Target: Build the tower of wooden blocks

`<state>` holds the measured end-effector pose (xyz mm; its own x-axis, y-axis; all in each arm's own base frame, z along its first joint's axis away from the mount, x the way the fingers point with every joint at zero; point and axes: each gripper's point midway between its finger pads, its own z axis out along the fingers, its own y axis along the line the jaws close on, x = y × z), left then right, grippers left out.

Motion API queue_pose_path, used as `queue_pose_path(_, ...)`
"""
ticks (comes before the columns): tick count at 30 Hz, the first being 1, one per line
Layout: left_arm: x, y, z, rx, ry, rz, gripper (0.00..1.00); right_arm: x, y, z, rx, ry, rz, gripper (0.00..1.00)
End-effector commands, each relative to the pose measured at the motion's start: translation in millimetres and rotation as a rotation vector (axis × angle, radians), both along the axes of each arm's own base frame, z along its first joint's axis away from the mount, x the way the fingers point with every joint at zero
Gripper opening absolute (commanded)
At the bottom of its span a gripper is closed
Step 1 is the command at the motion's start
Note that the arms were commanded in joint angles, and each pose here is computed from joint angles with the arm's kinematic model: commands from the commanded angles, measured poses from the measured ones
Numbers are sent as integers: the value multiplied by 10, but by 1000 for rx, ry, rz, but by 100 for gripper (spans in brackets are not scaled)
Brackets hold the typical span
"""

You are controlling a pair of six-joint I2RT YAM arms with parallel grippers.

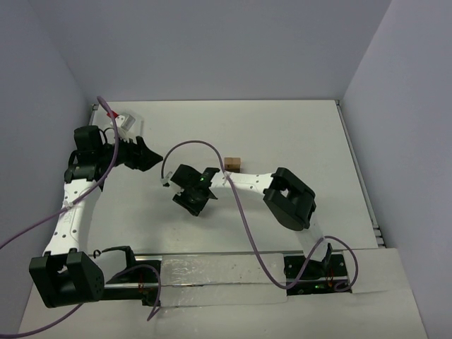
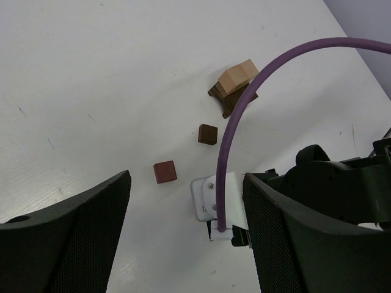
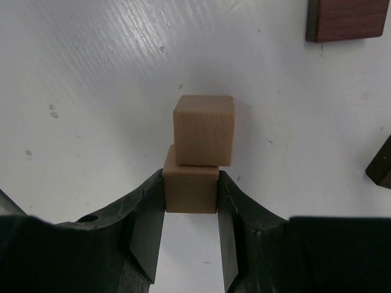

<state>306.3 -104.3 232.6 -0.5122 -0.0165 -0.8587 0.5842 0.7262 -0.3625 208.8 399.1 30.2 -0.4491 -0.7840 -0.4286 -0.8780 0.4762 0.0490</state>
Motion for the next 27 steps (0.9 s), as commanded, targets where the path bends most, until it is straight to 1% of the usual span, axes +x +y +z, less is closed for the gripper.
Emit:
queue_pose_path(1,79,9,218,-9,-81,-19,80,36,90,30,-1,1,-16,31)
queue_pose_path(2,79,16,209,-7,-81,-18,80,44,95,29,-4,2,-18,33)
queue_pose_path(3,82,23,207,-6,-81,-16,80,43,112,33,-4,7,-26,38)
queue_pose_path(4,81,26,203,-6,-80,-15,80,34,99,11,-10,18,-42,39)
queue_pose_path(5,79,35,205,-5,-82,-14,80,30,103,6,-17,22,-45,48)
queue_pose_path(6,81,46,200,-6,-81,-11,80,36,115,18,-14,20,-45,52)
queue_pose_path(7,83,52,202,-6,-83,-11,80,35,110,12,-20,23,-48,59)
queue_pose_path(8,83,53,200,-6,-83,-11,80,35,112,17,-21,25,-48,64)
queue_pose_path(9,81,58,197,-7,-82,-10,80,37,115,28,-19,25,-49,66)
queue_pose_path(12,85,74,199,-9,-84,-7,80,20,142,120,3,24,-43,72)
queue_pose_path(16,86,90,227,-13,-93,-13,80,29,159,334,52,-10,-9,74)
queue_pose_path(17,87,108,243,-16,-97,-15,81,47,146,388,59,-37,28,74)
queue_pose_path(19,51,114,269,-29,-100,-45,82,96,120,646,110,-109,69,75)
queue_pose_path(22,51,172,273,-33,-87,-38,85,165,45,922,145,-197,129,77)
queue_pose_path(23,83,217,247,-32,-67,3,87,195,-14,951,143,-213,144,79)
queue_pose_path(25,98,260,196,-27,-41,47,97,236,-107,1087,168,-243,150,83)
queue_pose_path(26,80,265,152,-29,-27,58,99,253,-183,1127,179,-247,152,87)
queue_pose_path(27,28,259,86,-29,-17,62,99,269,-249,1145,188,-247,150,91)
